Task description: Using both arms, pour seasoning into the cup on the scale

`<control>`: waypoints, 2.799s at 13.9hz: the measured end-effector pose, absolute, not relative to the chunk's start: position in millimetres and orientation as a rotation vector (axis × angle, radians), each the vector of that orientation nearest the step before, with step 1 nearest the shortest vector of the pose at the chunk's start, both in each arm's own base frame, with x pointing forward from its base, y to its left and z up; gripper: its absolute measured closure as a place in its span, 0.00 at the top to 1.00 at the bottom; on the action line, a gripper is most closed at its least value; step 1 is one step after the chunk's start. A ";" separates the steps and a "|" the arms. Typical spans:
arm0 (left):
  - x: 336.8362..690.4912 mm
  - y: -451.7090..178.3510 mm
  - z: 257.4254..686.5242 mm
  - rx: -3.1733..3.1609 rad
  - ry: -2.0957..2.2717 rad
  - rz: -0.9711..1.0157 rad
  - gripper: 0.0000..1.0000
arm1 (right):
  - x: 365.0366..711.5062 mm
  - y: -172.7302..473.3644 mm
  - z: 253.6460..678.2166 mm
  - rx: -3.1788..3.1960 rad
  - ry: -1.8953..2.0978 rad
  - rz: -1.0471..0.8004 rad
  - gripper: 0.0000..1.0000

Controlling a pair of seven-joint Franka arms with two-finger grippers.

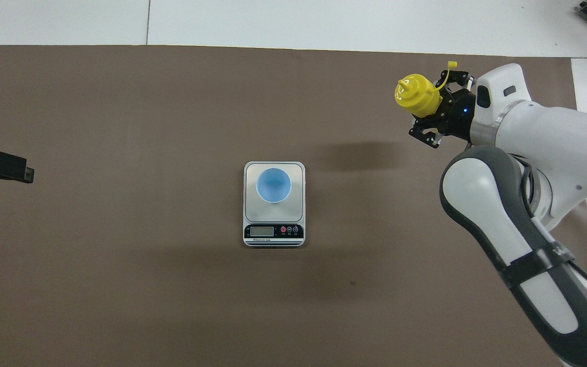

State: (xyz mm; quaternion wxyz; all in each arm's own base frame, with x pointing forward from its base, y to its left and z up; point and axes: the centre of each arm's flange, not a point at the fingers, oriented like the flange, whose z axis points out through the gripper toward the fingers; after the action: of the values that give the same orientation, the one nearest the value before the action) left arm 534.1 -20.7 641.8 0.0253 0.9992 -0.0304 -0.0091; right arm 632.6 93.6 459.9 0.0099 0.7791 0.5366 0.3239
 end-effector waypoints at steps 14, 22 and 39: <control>534.1 -20.7 641.8 3.090 -0.094 -0.028 1.00 | 603.1 270.7 471.7 1.754 1.920 0.441 0.42; 534.1 -20.7 641.8 3.090 -0.094 -0.028 1.00 | 572.9 330.3 439.5 1.433 1.967 0.260 0.42; 534.1 -20.7 641.8 3.090 -0.094 -0.028 1.00 | 522.4 389.7 375.5 1.077 1.894 0.150 0.42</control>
State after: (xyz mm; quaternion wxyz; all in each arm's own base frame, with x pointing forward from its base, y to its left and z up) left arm 534.1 -20.7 641.8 0.0253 0.9992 -0.0304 -0.0091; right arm 522.4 389.7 375.5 0.4607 0.4377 0.7697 0.0611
